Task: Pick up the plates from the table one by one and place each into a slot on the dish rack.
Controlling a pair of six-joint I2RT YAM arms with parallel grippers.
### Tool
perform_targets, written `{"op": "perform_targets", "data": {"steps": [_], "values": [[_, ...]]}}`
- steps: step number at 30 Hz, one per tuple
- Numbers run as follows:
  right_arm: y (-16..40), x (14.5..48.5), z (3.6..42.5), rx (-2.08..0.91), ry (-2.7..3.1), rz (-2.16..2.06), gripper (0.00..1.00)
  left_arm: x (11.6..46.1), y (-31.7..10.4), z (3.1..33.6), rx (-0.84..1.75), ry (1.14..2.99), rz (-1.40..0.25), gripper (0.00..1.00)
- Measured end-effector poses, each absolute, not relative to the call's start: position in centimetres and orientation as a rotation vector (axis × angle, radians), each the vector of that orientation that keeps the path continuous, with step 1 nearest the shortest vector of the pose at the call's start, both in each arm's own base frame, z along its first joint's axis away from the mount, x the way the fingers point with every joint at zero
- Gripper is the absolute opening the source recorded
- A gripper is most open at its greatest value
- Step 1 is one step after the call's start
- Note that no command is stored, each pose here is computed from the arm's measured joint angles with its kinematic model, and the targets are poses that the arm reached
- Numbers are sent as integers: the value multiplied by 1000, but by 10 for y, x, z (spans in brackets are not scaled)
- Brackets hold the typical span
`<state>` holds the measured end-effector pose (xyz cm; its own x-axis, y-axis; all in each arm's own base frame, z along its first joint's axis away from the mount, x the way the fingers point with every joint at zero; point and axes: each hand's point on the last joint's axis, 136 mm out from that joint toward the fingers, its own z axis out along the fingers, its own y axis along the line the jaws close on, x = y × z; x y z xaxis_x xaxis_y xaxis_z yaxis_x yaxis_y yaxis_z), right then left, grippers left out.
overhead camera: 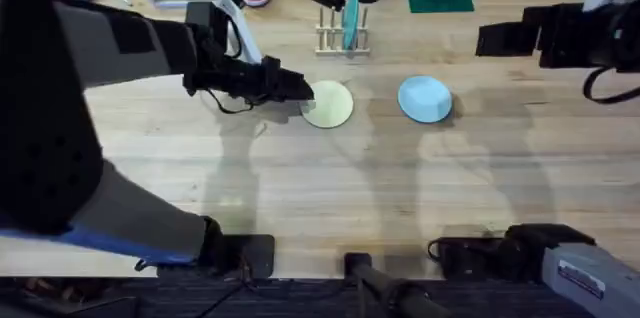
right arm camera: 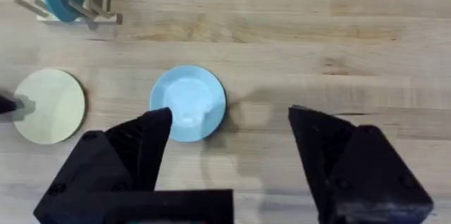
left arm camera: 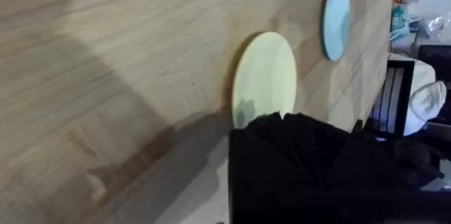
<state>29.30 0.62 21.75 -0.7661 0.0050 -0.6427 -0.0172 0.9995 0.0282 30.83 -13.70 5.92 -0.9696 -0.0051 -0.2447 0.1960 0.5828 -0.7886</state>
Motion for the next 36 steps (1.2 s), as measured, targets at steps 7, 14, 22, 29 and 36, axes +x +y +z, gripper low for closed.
{"op": "perform_targets", "data": {"steps": [7,14,22,29,36], "values": [[6,293,217,-8,2443,42,995,310,-139,42,180,2596,-1360,43],[6,293,217,-8,2443,42,995,310,-142,33,170,2578,-1439,41],[6,293,217,-8,2443,42,995,310,-144,34,163,2563,-1481,41],[18,284,211,84,2488,171,994,310,-144,34,163,2563,-1481,41],[54,285,192,145,2584,471,995,310,-144,34,163,2563,-1481,41]]}}
